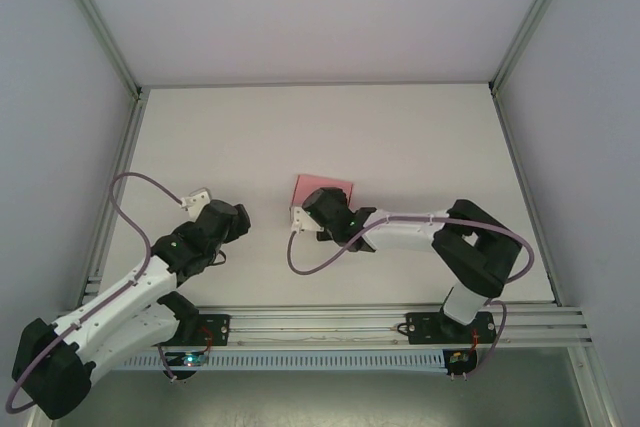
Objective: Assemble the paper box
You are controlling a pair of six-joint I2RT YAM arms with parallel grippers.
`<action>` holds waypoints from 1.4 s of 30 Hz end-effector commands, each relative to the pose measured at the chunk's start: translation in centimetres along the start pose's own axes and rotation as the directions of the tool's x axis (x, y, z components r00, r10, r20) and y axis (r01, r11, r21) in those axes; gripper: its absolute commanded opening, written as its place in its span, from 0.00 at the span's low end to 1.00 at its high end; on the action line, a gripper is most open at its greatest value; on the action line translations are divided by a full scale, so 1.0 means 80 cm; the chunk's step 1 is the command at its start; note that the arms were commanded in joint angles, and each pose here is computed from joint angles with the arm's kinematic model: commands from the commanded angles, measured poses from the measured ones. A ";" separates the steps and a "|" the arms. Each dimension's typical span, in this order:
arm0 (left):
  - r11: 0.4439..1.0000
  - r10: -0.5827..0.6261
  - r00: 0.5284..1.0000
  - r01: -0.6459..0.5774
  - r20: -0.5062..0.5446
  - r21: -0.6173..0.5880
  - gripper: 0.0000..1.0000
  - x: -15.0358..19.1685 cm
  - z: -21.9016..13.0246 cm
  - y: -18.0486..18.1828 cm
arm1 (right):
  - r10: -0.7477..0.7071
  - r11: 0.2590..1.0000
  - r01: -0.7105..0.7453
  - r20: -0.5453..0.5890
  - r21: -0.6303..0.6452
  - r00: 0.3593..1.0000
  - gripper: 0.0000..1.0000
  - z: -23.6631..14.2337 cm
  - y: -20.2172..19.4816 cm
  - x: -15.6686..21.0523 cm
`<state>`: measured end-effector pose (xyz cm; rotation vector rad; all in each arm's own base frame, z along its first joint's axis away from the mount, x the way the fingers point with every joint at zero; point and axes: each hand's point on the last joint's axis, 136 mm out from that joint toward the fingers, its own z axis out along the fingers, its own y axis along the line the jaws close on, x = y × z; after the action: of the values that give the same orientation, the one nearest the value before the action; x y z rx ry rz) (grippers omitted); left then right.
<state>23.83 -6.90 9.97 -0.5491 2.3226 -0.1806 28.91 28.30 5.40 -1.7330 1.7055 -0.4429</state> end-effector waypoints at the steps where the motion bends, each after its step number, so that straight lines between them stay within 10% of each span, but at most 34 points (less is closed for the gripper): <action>1: 1.000 -0.013 0.999 0.013 0.042 0.018 1.00 -0.021 -0.003 -0.011 | 0.052 0.998 -0.051 0.044 -0.023 0.998 0.85 -0.021 0.002 -0.004; 9: 1.000 0.027 0.997 -0.026 0.076 -0.009 1.00 -0.036 -0.002 -0.016 | 0.145 0.989 -0.133 0.268 -0.062 0.952 0.98 -0.080 -0.008 -0.032; 14: 0.995 0.084 0.979 -0.073 0.186 -0.068 1.00 -0.069 -0.003 -0.015 | 0.365 0.919 -0.392 0.450 -0.036 0.815 0.98 -0.139 -0.067 -0.032; 20: 0.980 0.141 0.941 -0.088 0.307 -0.180 1.00 -0.114 -0.006 0.002 | 0.741 0.483 -0.876 0.525 0.017 0.419 0.98 -0.165 -0.174 0.091; 29: 0.971 0.170 0.836 -0.052 0.522 -0.232 1.00 -0.161 -0.010 0.033 | 0.818 -0.087 -0.966 0.570 0.245 0.071 0.98 -0.164 -0.189 0.309; 42: 0.940 0.341 0.806 -0.286 0.483 -0.185 1.00 -0.159 0.048 0.032 | 0.720 0.109 -0.964 0.650 0.242 0.245 0.98 -0.133 -0.166 0.314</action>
<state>32.75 0.79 14.93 -0.2683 1.8921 0.2463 33.61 0.01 13.93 0.0197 1.8103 -0.0581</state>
